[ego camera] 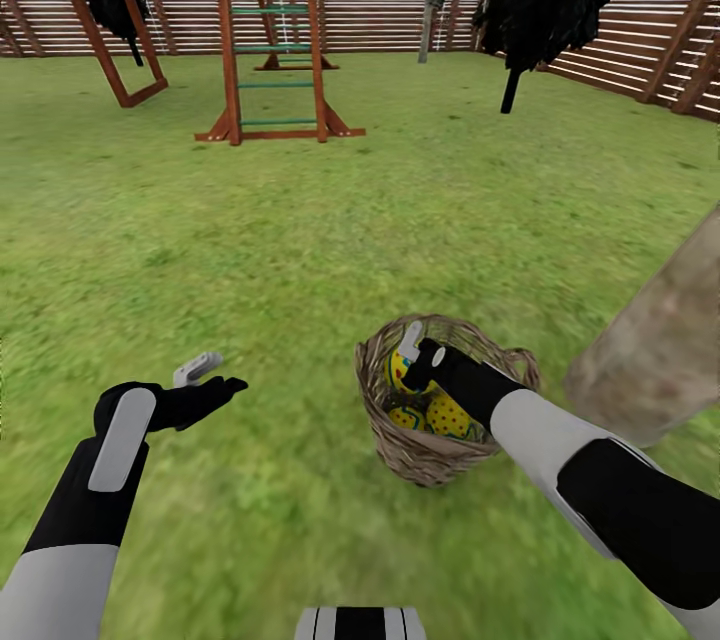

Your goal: Take the three Easter eggs out of the wicker basket on the lawn in the garden, then place them on the lawn next to a single tree (choose any tree) so that all three eggs are next to the same tree and none are left in the basket.

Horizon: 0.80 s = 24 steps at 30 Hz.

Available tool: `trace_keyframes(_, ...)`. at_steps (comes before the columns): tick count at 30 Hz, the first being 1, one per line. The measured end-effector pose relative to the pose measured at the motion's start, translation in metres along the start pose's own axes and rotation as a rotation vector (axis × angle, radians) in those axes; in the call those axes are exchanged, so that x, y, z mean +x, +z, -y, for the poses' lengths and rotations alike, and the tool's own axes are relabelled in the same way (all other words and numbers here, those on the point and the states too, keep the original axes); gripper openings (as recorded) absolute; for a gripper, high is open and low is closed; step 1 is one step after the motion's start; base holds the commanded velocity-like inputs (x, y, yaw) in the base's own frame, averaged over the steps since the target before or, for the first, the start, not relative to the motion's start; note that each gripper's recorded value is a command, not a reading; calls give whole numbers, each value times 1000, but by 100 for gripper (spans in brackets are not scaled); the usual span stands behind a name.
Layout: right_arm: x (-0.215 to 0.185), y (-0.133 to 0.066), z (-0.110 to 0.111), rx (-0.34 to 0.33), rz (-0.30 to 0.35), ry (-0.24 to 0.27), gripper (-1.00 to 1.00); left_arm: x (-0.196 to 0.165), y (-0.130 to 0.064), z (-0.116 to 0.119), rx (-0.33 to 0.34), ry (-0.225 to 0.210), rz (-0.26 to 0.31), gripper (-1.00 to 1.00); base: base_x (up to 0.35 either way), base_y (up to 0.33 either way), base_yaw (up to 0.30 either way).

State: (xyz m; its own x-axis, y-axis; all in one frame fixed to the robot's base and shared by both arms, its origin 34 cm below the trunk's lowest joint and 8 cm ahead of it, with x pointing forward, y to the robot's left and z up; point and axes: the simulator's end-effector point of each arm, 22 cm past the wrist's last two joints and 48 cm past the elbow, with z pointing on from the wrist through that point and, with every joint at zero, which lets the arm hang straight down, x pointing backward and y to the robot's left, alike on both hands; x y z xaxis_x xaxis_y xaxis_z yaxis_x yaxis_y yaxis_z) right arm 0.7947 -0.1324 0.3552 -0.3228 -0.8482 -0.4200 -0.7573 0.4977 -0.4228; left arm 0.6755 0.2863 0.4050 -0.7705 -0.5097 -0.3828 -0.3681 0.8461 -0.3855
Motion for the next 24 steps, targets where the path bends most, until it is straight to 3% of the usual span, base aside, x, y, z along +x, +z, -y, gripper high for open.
trace_keyframes(15,-19,-32,27,54,27,-8,-100,-20,-30,14,26,11,54,100,-47,-4,0)
trace_keyframes(17,-9,-37,33,67,-24,3,-100,-22,-34,16,31,12,60,100,-155,-119,0)
trace_keyframes(24,-15,-53,45,92,-23,3,-100,-31,-49,23,45,16,86,100,-10,-8,0)
